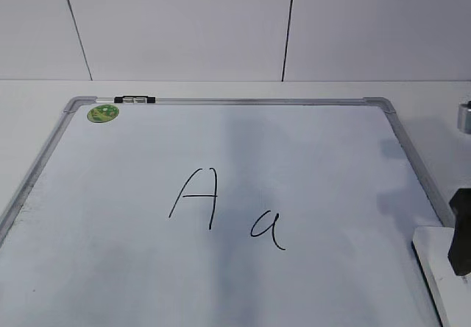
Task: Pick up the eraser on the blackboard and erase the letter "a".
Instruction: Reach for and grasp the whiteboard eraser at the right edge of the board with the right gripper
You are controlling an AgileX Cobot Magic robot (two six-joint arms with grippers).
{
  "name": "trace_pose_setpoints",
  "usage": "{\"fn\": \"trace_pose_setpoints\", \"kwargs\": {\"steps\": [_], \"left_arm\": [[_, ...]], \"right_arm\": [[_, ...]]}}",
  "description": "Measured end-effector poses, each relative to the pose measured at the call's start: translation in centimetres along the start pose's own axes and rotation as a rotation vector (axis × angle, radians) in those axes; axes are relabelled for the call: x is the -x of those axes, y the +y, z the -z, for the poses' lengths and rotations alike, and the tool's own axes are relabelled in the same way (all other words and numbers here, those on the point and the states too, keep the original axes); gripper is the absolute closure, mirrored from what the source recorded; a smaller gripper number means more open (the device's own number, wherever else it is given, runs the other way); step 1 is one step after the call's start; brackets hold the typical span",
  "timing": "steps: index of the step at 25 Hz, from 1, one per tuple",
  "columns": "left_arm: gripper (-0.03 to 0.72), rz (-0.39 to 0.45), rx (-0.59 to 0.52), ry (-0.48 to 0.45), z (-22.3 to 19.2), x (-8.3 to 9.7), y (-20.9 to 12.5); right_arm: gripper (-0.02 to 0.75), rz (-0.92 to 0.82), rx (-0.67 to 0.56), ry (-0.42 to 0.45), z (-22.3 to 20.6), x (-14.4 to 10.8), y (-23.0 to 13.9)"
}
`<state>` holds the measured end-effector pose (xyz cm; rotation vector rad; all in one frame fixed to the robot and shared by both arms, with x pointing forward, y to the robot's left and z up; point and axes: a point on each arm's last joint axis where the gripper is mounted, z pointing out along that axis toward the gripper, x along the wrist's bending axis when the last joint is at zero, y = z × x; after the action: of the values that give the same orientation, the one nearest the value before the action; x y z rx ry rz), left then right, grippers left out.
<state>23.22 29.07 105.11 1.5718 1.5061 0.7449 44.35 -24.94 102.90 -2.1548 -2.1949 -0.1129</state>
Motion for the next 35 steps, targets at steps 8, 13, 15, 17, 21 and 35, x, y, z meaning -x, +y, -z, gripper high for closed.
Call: {"fn": "trace_pose_setpoints", "kwargs": {"steps": [8, 13, 15, 17, 21, 35], "left_arm": [[0.382, 0.000, 0.000, 0.000, 0.0, 0.0, 0.0], [0.382, 0.000, 0.000, 0.000, 0.0, 0.0, 0.0], [0.382, 0.000, 0.000, 0.000, 0.0, 0.0, 0.0], [0.382, 0.000, 0.000, 0.000, 0.0, 0.0, 0.0], [0.382, 0.000, 0.000, 0.000, 0.0, 0.0, 0.0], [0.382, 0.000, 0.000, 0.000, 0.0, 0.0, 0.0]], "right_arm": [[0.076, -0.032, -0.003, -0.062, -1.2, -0.3, 0.6], [0.082, -0.046, -0.002, -0.071, -3.1, 0.1, 0.0], [0.083, -0.051, -0.002, -0.071, -3.8, 0.2, -0.3], [0.083, -0.054, 0.004, -0.068, -4.2, 0.3, -0.5], [0.084, -0.055, 0.044, -0.055, -4.3, 0.2, -0.1], [0.085, -0.057, 0.077, -0.055, -5.0, 0.1, 0.7]]}}
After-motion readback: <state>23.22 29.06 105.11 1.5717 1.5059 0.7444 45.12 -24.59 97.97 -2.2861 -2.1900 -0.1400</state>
